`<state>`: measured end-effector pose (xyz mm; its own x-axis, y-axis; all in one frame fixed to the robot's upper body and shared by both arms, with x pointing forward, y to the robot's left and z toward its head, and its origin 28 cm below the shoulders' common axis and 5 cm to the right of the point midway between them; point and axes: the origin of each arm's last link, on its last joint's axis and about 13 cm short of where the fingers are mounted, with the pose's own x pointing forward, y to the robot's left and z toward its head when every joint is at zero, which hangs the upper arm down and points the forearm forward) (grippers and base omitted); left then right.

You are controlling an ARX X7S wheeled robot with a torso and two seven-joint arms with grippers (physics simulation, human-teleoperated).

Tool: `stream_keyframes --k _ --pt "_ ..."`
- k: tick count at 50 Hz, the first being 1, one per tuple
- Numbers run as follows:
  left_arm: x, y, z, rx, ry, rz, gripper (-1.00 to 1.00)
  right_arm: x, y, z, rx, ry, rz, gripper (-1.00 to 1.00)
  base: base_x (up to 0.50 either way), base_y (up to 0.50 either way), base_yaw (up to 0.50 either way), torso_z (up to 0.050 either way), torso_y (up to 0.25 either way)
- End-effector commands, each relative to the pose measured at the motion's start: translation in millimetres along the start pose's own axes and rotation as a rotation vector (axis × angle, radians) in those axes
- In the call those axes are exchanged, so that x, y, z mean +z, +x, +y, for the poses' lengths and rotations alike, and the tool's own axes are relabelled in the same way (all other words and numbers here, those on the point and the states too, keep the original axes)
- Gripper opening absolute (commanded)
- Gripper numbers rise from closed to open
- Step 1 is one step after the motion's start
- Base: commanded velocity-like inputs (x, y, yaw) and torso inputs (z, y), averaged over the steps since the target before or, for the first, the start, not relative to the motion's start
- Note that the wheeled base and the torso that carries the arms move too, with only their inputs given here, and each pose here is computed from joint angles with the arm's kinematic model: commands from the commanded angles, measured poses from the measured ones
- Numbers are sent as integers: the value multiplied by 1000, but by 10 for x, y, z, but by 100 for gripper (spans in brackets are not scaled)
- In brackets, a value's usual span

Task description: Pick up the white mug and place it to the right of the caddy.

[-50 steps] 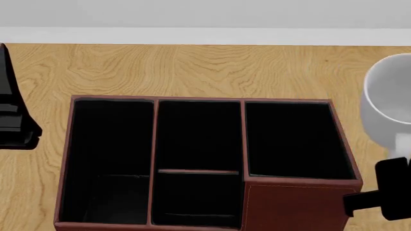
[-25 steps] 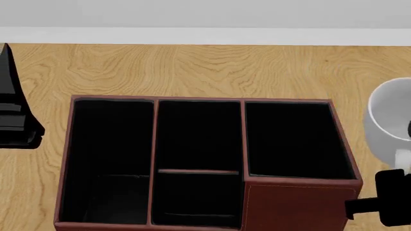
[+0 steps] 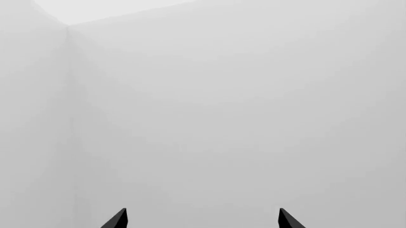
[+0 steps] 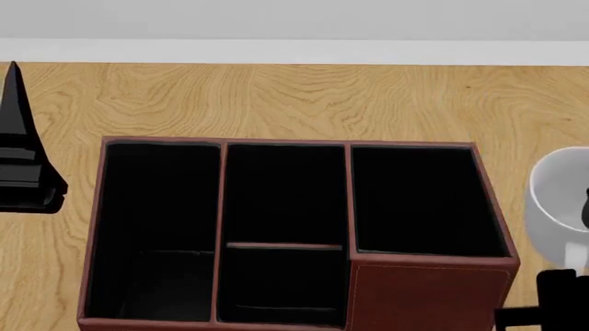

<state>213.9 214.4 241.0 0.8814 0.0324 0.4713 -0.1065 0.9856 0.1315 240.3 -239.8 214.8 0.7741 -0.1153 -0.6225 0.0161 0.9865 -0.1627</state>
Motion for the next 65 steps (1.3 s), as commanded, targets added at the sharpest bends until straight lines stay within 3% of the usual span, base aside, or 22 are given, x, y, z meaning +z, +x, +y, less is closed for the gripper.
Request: stream_keyframes --k 1,65 --pt "5 -3 -4 -2 1 -1 100 -18 59 -28 -15 4 -6 -100 0 0 0 0 0" --pt "14 -16 -5 -7 -2 -5 100 -365 605 -52 -4 64 130 -100 0 0 0 0 1"
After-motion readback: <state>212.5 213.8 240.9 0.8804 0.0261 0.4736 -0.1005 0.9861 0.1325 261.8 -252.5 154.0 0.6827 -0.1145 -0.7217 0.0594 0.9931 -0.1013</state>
